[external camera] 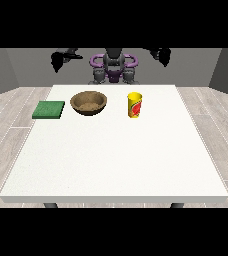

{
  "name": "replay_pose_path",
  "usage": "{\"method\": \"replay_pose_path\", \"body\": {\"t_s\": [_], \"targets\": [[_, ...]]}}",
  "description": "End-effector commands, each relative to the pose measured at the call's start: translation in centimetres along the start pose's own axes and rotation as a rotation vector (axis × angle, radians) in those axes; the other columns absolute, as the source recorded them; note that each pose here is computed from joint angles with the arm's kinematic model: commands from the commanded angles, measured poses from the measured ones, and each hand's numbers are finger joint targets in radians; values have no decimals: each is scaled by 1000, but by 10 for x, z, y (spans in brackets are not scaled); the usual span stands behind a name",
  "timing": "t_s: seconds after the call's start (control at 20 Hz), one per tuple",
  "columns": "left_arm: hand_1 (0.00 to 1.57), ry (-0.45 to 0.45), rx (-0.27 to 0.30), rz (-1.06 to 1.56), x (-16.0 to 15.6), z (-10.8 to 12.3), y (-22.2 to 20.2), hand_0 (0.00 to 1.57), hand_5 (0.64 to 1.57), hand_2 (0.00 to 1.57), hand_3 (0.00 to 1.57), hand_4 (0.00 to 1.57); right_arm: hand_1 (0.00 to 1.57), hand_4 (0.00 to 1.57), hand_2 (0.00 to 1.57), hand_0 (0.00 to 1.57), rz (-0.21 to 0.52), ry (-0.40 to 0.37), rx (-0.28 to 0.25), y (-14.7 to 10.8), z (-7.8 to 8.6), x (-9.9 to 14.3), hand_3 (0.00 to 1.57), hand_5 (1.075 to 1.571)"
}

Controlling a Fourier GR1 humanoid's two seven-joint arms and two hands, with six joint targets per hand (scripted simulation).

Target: Pick the cup and pour the ball into the bowl, then pick the bowl and place it on the pad

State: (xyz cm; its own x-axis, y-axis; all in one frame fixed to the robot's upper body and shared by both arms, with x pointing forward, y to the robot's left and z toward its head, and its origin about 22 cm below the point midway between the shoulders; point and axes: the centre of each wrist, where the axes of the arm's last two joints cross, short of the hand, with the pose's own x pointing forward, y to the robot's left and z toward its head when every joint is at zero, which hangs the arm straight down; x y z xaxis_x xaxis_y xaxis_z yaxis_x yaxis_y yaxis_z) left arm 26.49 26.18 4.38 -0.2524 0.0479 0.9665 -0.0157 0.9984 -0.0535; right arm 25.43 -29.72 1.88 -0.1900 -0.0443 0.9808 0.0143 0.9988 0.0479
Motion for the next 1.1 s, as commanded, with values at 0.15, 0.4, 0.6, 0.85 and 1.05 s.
{"method": "replay_pose_path", "body": {"t_s": [0.15, 0.4, 0.6, 0.85, 1.05], "targets": [[0, -152, 26, -11, 8, -49, -1, 0, 1402, 0, 0, 0, 0, 0, 0, 0, -10, -115, 28, 12, -34, -1, 0, 1569], [0, -139, 70, 8, -47, -30, -2, 0, 1384, 0, 0, 0, 0, 0, 0, 0, 0, -169, 83, -5, -45, 12, 0, 1569], [0, -176, 50, -37, -45, -61, -2, 0, 1358, 0, 0, 0, 0, 0, 0, 0, -4, -205, 81, 13, -70, 17, 0, 1569], [0, -201, 25, -32, -51, -82, -45, 0, 1389, 0, 0, 0, 0, 0, 0, 0, -7, -230, 75, 28, -97, 30, 0, 1570], [0, -158, 75, -51, -72, -81, -20, 0, 1379, 0, 0, 0, 0, 0, 0, 0, -20, -199, 100, 26, -84, 11, 0, 1570]]}}
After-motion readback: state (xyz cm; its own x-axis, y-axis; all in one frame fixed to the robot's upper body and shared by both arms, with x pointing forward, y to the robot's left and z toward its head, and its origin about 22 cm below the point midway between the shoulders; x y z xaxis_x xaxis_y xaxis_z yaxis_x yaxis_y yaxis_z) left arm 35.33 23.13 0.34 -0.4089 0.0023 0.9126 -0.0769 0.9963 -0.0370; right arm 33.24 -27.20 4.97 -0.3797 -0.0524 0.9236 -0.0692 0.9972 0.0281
